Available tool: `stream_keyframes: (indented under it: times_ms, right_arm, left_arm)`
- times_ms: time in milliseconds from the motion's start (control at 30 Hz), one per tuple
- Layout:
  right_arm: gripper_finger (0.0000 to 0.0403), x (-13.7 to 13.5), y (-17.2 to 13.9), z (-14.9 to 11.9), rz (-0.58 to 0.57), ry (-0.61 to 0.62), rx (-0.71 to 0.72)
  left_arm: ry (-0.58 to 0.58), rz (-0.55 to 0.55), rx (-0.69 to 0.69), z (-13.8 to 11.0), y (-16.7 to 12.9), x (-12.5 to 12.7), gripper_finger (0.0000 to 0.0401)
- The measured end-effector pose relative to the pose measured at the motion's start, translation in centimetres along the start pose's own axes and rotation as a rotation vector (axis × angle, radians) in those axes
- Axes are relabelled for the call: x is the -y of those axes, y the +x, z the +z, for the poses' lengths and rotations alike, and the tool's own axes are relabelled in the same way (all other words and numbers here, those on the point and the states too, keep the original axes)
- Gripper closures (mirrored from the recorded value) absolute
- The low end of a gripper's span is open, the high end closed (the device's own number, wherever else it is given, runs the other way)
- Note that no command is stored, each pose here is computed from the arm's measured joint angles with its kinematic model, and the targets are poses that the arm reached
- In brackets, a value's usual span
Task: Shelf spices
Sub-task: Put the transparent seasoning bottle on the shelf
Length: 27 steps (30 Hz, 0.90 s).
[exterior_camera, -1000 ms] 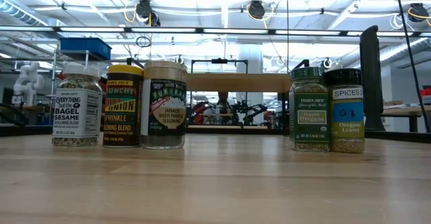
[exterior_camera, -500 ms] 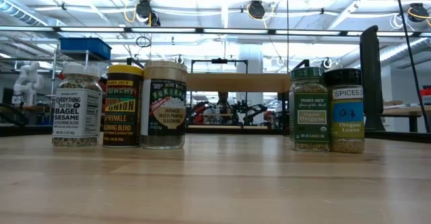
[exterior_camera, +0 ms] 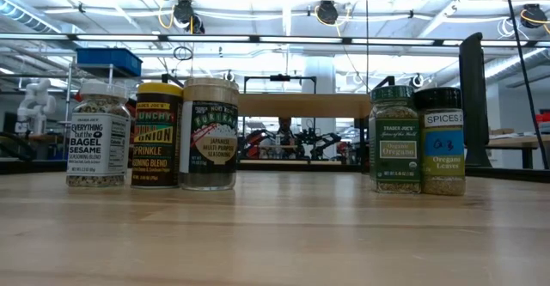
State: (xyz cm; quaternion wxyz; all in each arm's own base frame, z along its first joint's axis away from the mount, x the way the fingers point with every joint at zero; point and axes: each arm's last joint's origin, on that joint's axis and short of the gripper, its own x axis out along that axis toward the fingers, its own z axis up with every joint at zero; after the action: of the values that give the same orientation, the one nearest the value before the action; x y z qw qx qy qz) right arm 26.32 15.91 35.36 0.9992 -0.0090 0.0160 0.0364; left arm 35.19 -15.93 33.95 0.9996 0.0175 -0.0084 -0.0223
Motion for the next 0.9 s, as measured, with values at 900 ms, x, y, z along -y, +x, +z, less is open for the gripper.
stream_keyframes:
  times_ms: [900]
  right_arm:
    - [0.0231, 0.6, -1.0, 0.5, -0.005, 0.106, -0.020]
  left_arm:
    - [0.610, 0.173, -0.072, 0.2, -3.4, 5.3, 0.0095]
